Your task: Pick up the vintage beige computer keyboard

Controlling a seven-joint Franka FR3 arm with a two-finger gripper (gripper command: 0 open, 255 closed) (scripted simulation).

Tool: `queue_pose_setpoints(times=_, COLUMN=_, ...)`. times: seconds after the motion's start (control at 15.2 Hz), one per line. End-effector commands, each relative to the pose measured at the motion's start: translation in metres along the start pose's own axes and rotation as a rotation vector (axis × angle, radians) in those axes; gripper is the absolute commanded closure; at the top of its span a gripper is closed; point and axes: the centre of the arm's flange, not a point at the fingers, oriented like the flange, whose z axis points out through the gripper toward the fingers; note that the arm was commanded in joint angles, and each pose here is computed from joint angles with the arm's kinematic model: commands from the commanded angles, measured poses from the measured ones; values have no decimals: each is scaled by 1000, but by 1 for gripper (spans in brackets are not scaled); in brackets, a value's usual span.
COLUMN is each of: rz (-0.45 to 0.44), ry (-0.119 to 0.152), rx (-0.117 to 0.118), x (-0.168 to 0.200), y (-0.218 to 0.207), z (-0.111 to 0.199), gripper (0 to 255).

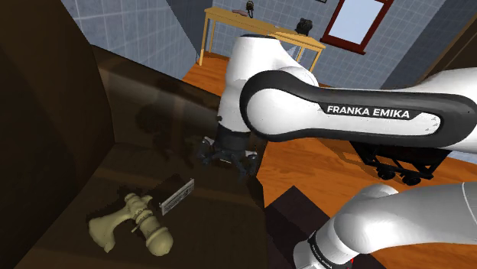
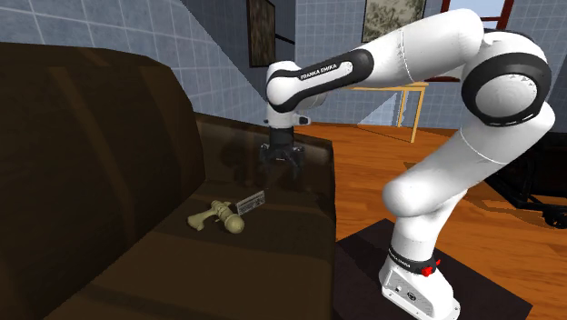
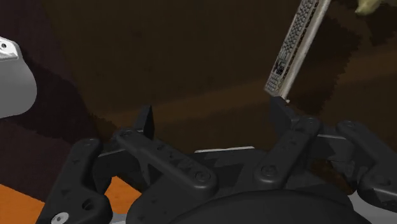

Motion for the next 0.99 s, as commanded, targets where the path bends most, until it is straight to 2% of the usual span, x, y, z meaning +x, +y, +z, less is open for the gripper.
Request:
queue_pose_setpoints(times=0.0, rz=81, ry=-3, rx=-5, x=-9, y=-24, z=14, gripper=0)
queue_pose_setpoints(times=0.46, rz=343, ry=-6, rx=-29, x=-31, y=-105, z=58, gripper=0)
queue_pose_setpoints(times=0.92, rz=356, ry=-6, rx=-30, x=-29, y=-110, z=92, gripper=0)
